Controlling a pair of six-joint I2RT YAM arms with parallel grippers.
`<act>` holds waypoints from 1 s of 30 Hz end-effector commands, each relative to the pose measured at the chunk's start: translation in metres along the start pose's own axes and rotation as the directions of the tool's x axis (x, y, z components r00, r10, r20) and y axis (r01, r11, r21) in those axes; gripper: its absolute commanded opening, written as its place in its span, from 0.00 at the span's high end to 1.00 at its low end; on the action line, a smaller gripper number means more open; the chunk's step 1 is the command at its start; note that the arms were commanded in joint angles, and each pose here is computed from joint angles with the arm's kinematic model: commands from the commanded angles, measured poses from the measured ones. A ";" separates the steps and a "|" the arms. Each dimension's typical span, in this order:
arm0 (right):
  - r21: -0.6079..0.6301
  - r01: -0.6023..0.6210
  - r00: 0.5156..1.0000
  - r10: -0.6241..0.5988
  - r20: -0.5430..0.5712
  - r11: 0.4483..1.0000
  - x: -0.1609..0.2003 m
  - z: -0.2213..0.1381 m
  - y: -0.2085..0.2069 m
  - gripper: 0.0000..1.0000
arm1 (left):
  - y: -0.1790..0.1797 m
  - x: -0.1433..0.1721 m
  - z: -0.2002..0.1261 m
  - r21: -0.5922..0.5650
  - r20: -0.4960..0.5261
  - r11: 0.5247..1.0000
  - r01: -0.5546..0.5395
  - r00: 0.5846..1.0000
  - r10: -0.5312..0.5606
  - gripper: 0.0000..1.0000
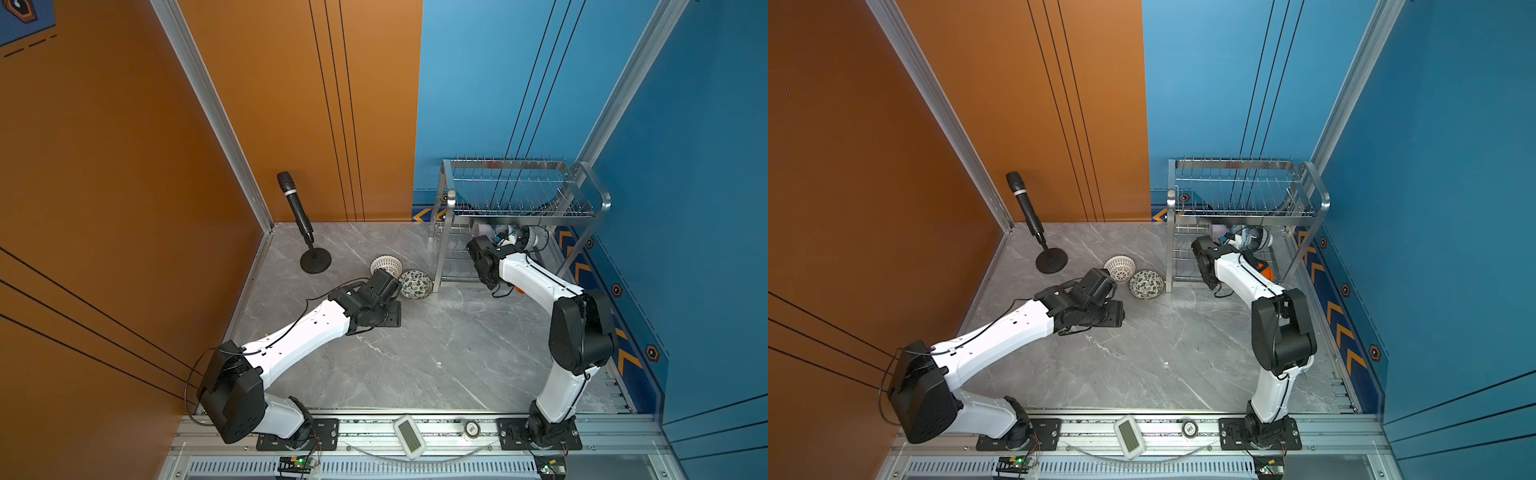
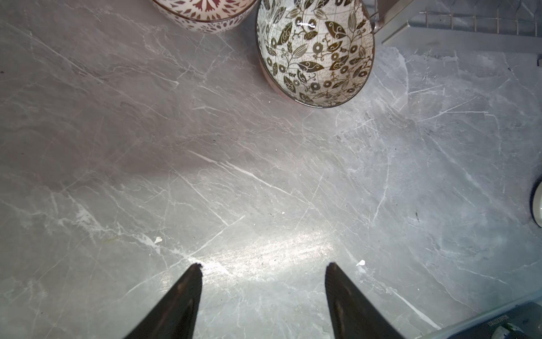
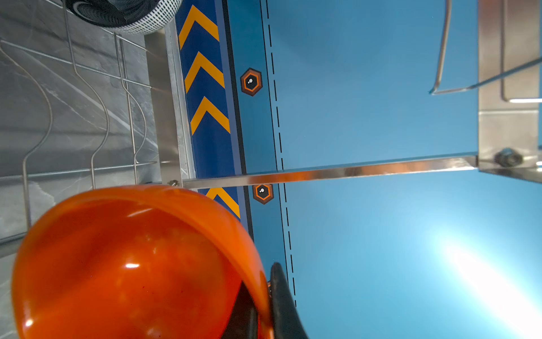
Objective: Load bowls into a dish rack
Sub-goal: Place the bowl in the dish rack.
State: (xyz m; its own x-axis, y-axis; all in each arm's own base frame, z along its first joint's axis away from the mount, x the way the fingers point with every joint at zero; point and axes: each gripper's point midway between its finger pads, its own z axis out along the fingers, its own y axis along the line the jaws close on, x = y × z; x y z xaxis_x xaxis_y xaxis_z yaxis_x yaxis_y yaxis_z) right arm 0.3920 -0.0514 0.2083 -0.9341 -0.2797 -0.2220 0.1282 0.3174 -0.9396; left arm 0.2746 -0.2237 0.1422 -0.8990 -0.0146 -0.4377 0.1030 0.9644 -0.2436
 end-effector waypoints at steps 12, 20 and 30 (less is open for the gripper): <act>0.069 0.001 0.999 0.002 -0.043 0.998 -0.033 0.031 -0.010 1.00 | 0.009 -0.010 0.004 -0.062 0.026 0.997 0.053 0.998 -0.052 0.32; 0.086 0.033 0.998 -0.027 -0.063 0.996 -0.045 0.044 0.002 1.00 | 0.012 -0.015 0.008 -0.080 0.031 0.995 0.061 0.998 -0.059 0.32; 0.088 0.097 0.992 -0.089 -0.086 0.991 -0.058 0.063 0.019 1.00 | 0.013 -0.022 0.018 -0.100 0.020 0.993 0.058 0.998 -0.056 0.32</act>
State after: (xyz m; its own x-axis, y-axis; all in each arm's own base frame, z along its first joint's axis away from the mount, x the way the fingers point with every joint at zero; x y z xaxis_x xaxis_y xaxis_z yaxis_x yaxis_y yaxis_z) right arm 0.4618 -0.0809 0.1798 -0.9640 -0.2372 -0.1206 0.0593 0.2504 -0.9663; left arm 0.2940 -0.2177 0.1246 -0.9060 -0.0622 -0.4186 0.0215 0.9811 -0.1924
